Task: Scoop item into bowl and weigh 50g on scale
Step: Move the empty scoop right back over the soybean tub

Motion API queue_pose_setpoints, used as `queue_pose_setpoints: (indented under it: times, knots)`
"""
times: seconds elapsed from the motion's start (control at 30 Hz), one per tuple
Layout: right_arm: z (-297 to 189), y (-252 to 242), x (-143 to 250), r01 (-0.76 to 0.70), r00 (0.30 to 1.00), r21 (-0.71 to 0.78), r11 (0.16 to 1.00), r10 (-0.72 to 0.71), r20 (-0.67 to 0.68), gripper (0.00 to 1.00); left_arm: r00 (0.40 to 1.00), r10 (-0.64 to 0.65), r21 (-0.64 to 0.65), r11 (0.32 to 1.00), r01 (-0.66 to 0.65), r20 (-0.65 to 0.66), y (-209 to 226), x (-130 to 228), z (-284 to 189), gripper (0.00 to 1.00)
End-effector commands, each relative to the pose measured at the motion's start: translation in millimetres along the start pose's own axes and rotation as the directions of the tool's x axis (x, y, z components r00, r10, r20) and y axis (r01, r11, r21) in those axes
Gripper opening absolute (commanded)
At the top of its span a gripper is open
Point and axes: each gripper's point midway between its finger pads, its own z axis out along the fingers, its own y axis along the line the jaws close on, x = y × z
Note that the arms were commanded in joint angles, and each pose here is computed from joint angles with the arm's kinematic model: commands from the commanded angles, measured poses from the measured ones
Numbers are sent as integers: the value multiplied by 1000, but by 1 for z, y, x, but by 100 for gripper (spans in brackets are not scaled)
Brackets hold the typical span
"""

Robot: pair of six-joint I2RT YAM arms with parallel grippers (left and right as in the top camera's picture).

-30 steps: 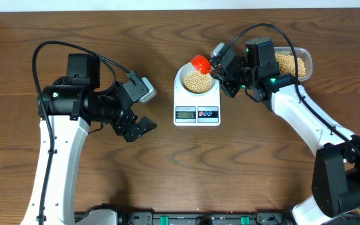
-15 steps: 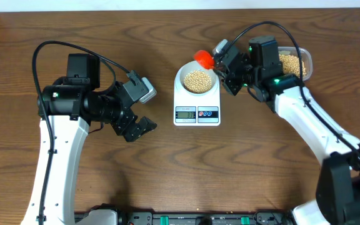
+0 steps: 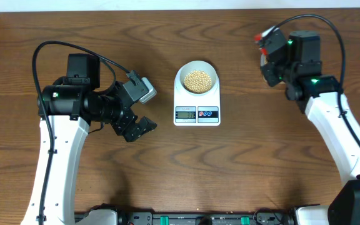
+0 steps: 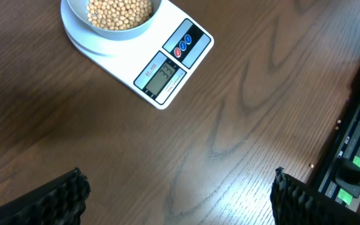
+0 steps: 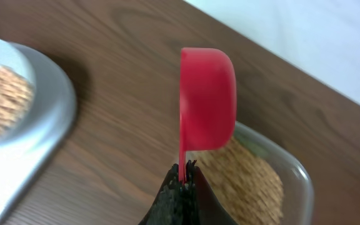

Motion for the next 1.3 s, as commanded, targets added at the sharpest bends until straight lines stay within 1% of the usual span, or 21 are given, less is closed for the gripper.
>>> queue_pose_setpoints:
  times: [0.0, 0.07, 0.2, 0.33, 0.4, 0.57, 0.77, 0.93, 1.03, 1.17, 1.27]
  knots:
    - [0, -33, 23, -15, 996, 117, 993, 24, -82, 1, 1000, 8, -2, 1000, -8, -2, 0, 1, -1, 95]
    - [1, -44, 34, -20, 992, 157, 987, 40, -122, 1, 1000, 8, -2, 1000, -8, -2, 0, 1, -1, 95]
    - [11, -46, 47, -23, 986, 159, 987, 49, -161, 1, 1000, 8, -2, 1000, -8, -2, 0, 1, -1, 95]
    - [33, -55, 80, 5, 957, 222, 975, 60, -285, 1, 1000, 8, -2, 1000, -8, -3, 0, 1, -1, 95]
    - [38, -60, 87, 18, 949, 255, 967, 64, -310, 1, 1000, 8, -2, 1000, -8, -2, 0, 1, -1, 95]
    - [41, -64, 86, 20, 951, 272, 962, 65, -303, 1, 1000, 8, -2, 1000, -8, -2, 0, 1, -1, 95]
    - [37, -72, 91, 35, 942, 315, 948, 74, -327, 1, 1000, 8, -2, 1000, -8, -2, 0, 1, -1, 95]
    - [40, -72, 98, 36, 935, 312, 949, 78, -346, 1, 1000, 8, -2, 1000, -8, -3, 0, 1, -1, 95]
    - [40, -72, 106, 81, 922, 289, 954, 38, -386, 1, 1000, 8, -2, 1000, -8, -2, 0, 1, -1, 95]
    - [36, -78, 110, 126, 907, 311, 942, 18, -421, 1, 1000, 8, -2, 1000, -8, -2, 0, 1, -1, 95]
    - [35, -78, 112, 156, 898, 296, 942, -11, -440, 1, 1000, 8, -2, 1000, -8, -2, 0, 1, -1, 95]
